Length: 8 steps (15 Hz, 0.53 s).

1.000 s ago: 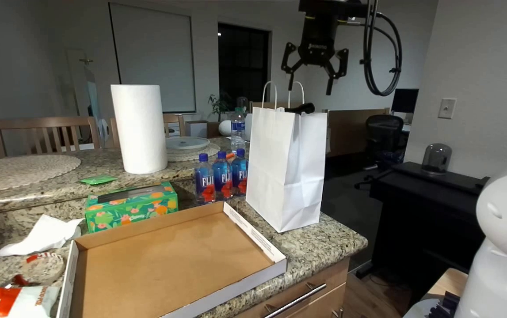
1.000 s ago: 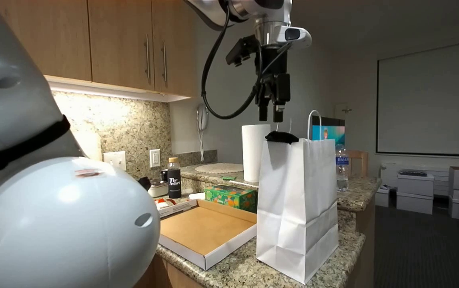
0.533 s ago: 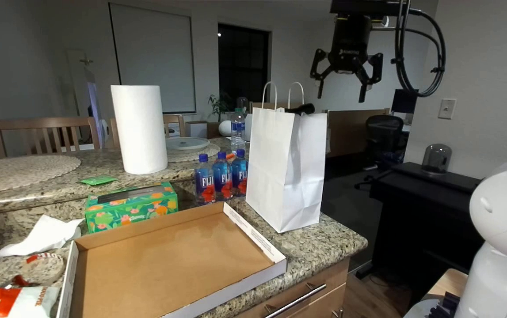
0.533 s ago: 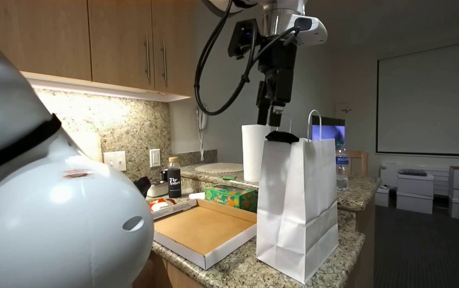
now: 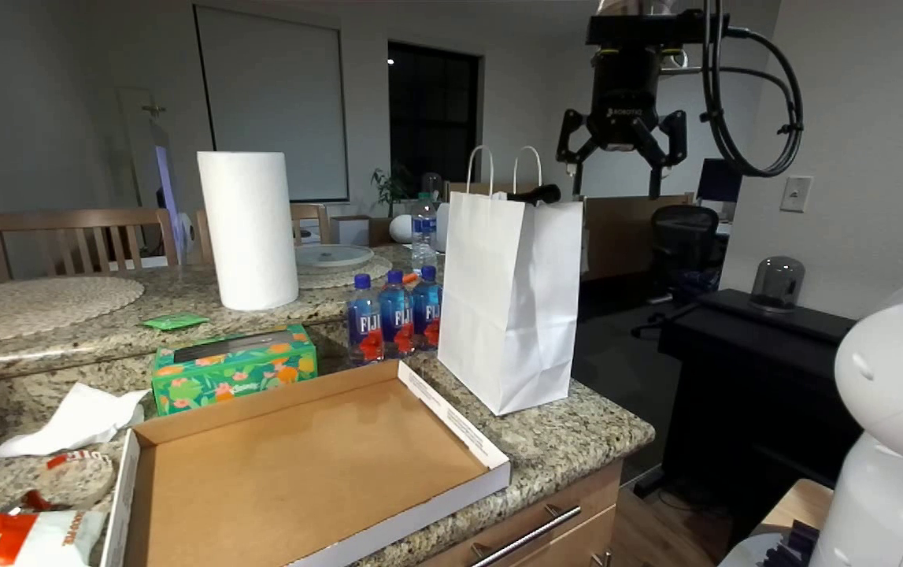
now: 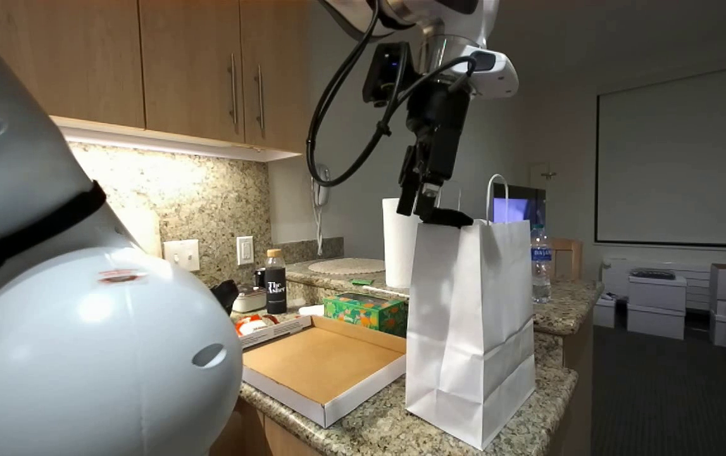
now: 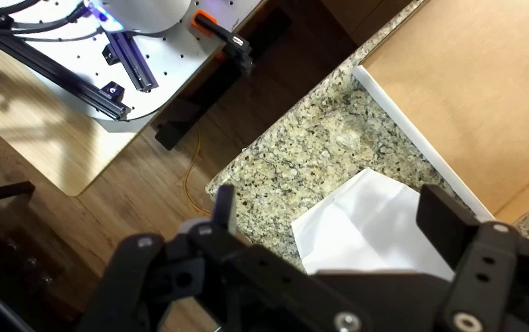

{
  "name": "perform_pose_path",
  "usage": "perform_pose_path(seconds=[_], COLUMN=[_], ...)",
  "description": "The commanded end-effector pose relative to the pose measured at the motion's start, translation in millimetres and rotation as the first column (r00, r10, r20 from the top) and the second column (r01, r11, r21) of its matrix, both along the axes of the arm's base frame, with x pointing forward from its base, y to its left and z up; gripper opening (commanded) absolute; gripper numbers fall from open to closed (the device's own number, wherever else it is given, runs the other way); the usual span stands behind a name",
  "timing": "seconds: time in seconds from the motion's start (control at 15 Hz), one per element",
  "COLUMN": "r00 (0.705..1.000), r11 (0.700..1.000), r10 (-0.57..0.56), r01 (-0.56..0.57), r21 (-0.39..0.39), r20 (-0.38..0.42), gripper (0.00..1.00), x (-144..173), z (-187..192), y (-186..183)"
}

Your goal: Remove all the objects from the tray and put them in the carrier bag

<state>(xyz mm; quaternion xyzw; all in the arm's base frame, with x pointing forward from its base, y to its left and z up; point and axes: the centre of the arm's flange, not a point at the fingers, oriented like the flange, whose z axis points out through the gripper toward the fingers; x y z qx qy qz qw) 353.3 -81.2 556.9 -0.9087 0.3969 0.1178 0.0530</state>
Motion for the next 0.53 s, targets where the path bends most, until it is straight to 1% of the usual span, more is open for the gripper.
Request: perform_pose_path(seconds=[0.0,0.2,0.47], r00=[0.999,0.997,0.995], r11=[1.000,1.000,0.994], r10=[-0.001,-0.018,-0.092], r01=[0.002,0.018,0.090], r21=[0.021,0.003,-0.063], r20=[-0.053,-0.071,-0.036], gripper=[1.00,1.00,1.00], x=[20.6,35.3,52.2], z=[-11.0,-17.4,-9.0], y=[-0.2,1.0,7.4])
